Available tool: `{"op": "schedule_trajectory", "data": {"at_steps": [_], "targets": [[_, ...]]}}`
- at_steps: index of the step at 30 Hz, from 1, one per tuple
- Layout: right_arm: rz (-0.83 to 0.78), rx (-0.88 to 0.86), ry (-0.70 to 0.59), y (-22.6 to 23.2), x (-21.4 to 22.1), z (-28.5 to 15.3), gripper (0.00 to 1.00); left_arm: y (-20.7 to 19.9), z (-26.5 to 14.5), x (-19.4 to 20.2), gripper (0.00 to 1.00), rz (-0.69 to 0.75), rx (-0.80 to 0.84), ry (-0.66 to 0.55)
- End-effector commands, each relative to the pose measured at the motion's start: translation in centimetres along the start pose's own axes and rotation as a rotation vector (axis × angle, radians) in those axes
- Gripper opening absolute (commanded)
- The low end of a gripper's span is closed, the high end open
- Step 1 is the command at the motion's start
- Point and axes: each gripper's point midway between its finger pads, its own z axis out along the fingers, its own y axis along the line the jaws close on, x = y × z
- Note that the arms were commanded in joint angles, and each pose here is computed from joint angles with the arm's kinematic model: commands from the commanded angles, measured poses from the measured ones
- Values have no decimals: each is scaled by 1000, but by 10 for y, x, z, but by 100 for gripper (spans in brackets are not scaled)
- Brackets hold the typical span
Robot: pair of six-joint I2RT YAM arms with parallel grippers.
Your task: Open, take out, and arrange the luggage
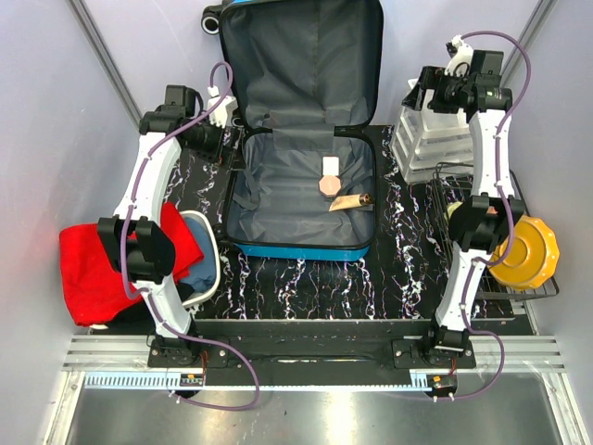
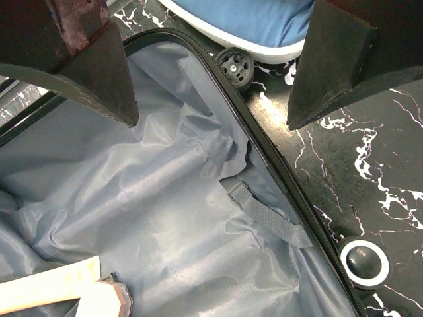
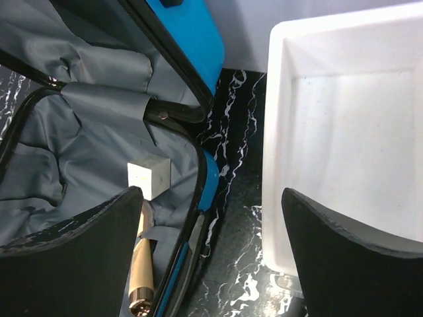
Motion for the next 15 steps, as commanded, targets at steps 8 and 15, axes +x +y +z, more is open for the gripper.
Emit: {"op": "schedule_trajectory", "data": {"at_steps": [8, 15], "targets": [[-328, 139, 37, 14, 10, -92, 74, -2, -4, -41, 99, 114, 9, -114], [-217, 292, 216, -16, 87, -106, 49, -4, 3, -43, 99, 94, 40, -115]]}}
